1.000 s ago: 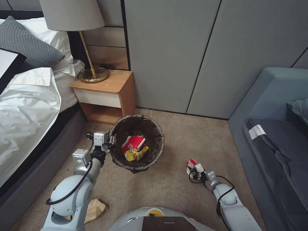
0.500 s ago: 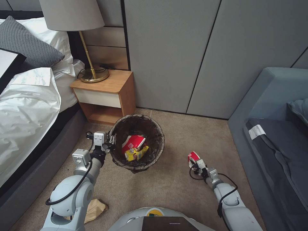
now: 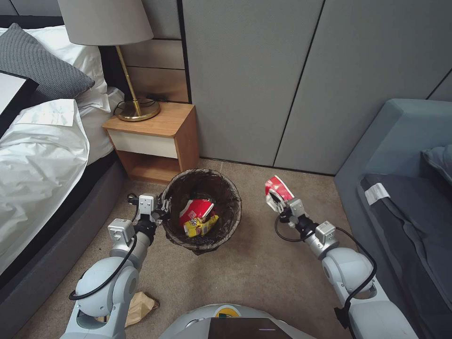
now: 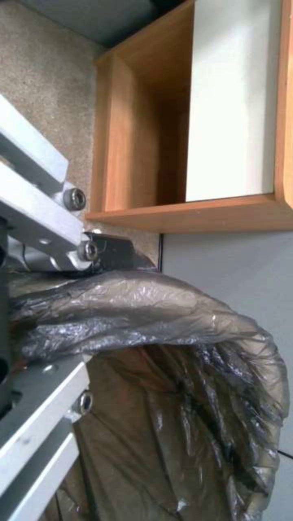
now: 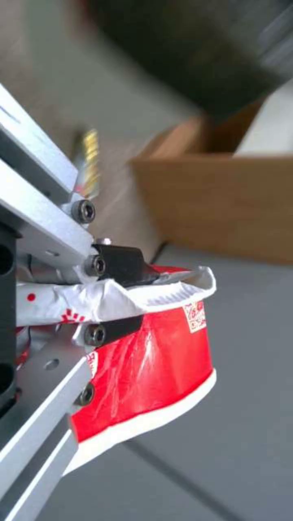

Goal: Pick up the trash bin, then pick up the garbage from the floor and place it into the trash bin.

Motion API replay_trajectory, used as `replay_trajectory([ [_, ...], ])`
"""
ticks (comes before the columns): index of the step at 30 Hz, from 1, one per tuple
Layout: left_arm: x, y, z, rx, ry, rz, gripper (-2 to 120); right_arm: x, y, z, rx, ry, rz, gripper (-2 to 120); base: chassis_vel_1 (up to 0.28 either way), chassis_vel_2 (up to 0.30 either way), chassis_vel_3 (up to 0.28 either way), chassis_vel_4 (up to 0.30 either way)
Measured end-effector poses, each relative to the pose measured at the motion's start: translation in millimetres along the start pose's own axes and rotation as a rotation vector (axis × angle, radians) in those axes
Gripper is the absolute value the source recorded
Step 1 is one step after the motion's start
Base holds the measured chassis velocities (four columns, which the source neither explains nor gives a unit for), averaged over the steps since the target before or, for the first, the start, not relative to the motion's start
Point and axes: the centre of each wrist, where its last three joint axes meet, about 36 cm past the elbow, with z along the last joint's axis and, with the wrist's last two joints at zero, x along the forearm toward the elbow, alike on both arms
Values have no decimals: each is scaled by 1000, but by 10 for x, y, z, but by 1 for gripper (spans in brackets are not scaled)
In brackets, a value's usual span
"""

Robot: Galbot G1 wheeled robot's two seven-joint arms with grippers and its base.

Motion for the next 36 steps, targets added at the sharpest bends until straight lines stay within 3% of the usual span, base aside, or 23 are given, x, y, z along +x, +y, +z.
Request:
replay_trajectory([
  [5, 1, -3, 3, 0, 2, 1, 7, -14, 233, -486, -37, -80, -83, 0, 0, 0, 0, 0],
  [12, 0, -9, 0, -1, 4, 0, 7, -31, 283, -778, -64, -100, -205, 0, 0, 0, 0, 0],
  [26, -27, -55, -20, -4, 9, 6, 7, -276, 519, -809, -119, -59, -447, 0, 0, 0, 0, 0],
  [36, -51, -76, -11, -5, 12, 4, 7, -504, 669, -774, -122, -60, -518, 0, 0, 0, 0, 0],
])
